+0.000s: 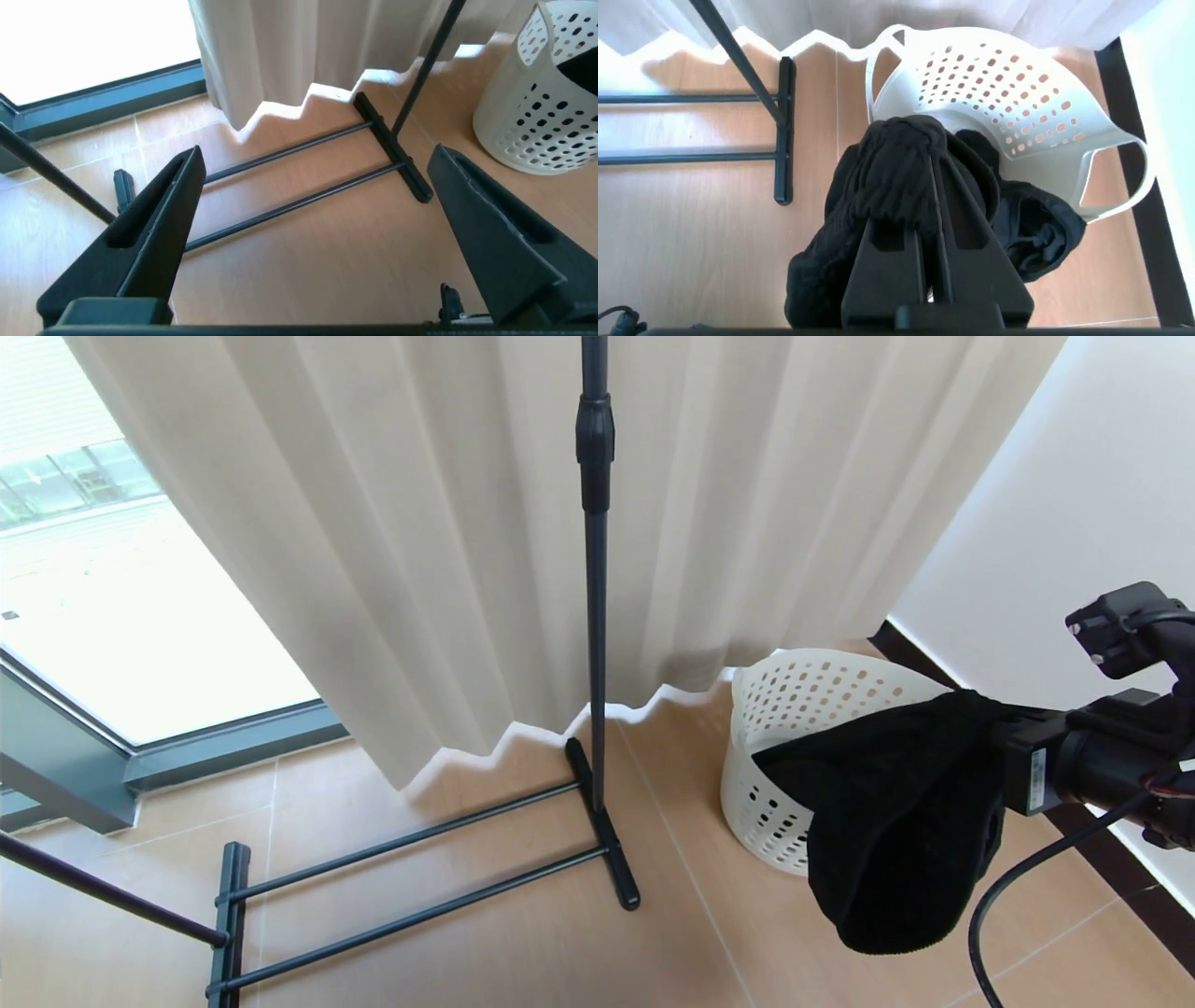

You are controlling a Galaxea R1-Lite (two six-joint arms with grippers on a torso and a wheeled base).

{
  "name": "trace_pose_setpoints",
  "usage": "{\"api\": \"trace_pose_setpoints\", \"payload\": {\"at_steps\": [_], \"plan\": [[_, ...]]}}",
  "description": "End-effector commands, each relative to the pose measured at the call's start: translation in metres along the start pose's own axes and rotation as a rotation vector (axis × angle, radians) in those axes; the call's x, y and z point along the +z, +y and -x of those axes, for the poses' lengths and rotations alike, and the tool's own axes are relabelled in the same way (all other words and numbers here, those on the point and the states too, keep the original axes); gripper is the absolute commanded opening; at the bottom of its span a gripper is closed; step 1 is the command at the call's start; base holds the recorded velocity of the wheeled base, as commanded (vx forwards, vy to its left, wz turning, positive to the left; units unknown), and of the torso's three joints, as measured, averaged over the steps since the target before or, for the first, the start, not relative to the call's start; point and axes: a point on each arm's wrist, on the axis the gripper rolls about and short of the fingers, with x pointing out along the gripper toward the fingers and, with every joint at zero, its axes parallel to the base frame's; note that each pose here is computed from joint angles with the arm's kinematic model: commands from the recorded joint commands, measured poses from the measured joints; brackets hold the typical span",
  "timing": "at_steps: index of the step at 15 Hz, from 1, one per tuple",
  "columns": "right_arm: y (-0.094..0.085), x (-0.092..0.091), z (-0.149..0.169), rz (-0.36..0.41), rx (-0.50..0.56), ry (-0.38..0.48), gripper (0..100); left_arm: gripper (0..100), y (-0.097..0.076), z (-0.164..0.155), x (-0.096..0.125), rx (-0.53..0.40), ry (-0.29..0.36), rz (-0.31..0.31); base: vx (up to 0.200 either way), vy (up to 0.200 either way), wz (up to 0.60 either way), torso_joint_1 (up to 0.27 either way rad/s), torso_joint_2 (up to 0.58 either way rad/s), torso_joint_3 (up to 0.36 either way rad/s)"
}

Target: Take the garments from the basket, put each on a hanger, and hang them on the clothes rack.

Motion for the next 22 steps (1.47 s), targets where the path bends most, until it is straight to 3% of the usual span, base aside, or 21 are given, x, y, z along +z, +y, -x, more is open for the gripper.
{"api": "trace_pose_setpoints", "payload": {"at_steps": [1,10,22], "plan": [[0.0000,0.0006,-0.0017,0.000,-0.001,-0.001,0,100,0.0000,-0.0001,0.0001,0.000,0.001,-0.001,0.000,0.000,0.00,0.007,-0.23,-0.027],[-0.0006,0.0036,-0.0016,-0.002,-0.003,-0.010,0,100,0.0000,0.0000,0.0005,0.000,0.000,-0.001,0.000,0.000,0.00,0.072,-0.42,-0.151],[-0.0009,0.0041,0.0004,-0.003,-0.004,-0.016,0,100,0.0000,-0.0001,0.0001,0.000,0.001,-0.001,0.000,0.000,0.00,0.170,-0.50,-0.124]]}}
